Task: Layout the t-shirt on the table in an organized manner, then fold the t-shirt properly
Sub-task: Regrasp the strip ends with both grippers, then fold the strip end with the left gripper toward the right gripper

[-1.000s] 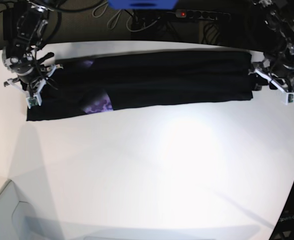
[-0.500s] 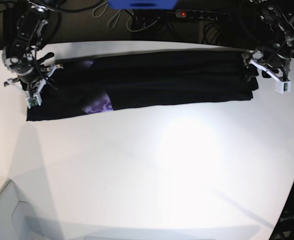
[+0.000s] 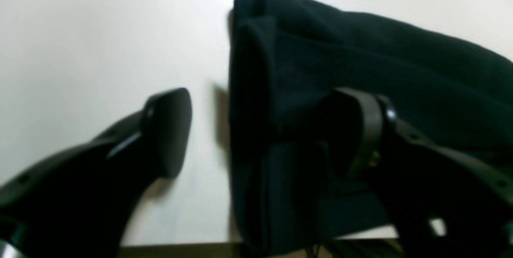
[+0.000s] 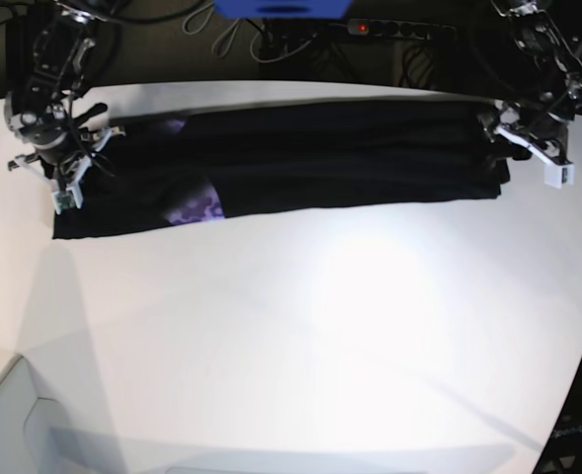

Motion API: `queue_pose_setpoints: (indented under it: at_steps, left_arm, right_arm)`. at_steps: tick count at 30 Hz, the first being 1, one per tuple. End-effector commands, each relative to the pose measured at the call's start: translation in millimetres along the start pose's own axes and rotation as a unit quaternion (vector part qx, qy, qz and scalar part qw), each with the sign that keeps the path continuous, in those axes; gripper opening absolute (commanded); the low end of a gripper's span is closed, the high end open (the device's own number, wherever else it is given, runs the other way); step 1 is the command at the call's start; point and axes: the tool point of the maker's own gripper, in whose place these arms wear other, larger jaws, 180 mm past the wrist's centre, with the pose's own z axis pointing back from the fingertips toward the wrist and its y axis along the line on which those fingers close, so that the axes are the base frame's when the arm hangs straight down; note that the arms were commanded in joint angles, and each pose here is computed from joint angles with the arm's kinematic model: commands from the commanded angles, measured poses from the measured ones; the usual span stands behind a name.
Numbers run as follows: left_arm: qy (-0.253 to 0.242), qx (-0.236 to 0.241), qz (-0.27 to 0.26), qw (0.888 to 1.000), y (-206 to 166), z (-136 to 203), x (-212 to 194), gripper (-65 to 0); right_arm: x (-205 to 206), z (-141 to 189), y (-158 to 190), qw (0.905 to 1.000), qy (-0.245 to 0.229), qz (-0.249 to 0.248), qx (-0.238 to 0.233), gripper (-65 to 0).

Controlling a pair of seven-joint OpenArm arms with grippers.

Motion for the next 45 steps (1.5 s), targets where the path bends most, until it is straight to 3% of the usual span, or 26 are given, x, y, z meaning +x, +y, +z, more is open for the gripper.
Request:
queue_pose_setpoints:
  at_steps: [1,12,13,21,27,33,38,45]
  left_arm:
    - [0.037,0.002,-0.013,0.999,-0.5,-4.3,-12.0,-20.6]
    - [0.062,-0.018,-0.023,0.998,-10.3,-18.4,-18.6,-63.9]
    - [0.062,-0.019,-0.02,0.998,-9.6,-20.9,-17.0,-65.0]
    - [0.044,0.004,-0.039,0.998,17.8,-16.6,20.6,-64.9]
    - [-0.005,0.011,-0.064,0.998,19.1,-14.8,82.8,-64.9]
    - [-0.003,0.009,-0.086,0.996,8.0,-9.3,115.0,-64.9]
    - [-0.021,-0.006,-0.117,0.993,-37.3,-2.8,122.9,-64.9]
    - [-0.03,-0.074,-0.146,0.986,-130.8,-5.6,103.1,-64.9]
  right_arm:
    - [-8.4,0.0,1.7,0.9998,0.022,0.005,0.002,-65.0]
    - [-4.1,-0.6,0.4,0.9998,0.017,0.004,0.001,-65.0]
    - [-4.1,-0.6,0.4,0.9998,0.017,0.004,0.001,-65.0]
    - [-4.0,-2.3,11.9,0.9998,0.016,-0.003,0.012,-65.0]
    - [9.6,-7.2,56.1,0.9981,0.005,0.019,0.059,-65.0]
    - [17.4,-7.9,86.3,0.9963,-0.004,-0.004,0.086,-65.0]
    - [22.5,-7.9,100.1,0.9951,-0.009,-0.016,0.097,-65.0]
    - [28.5,-7.1,118.2,0.993,-0.013,0.003,0.117,-65.0]
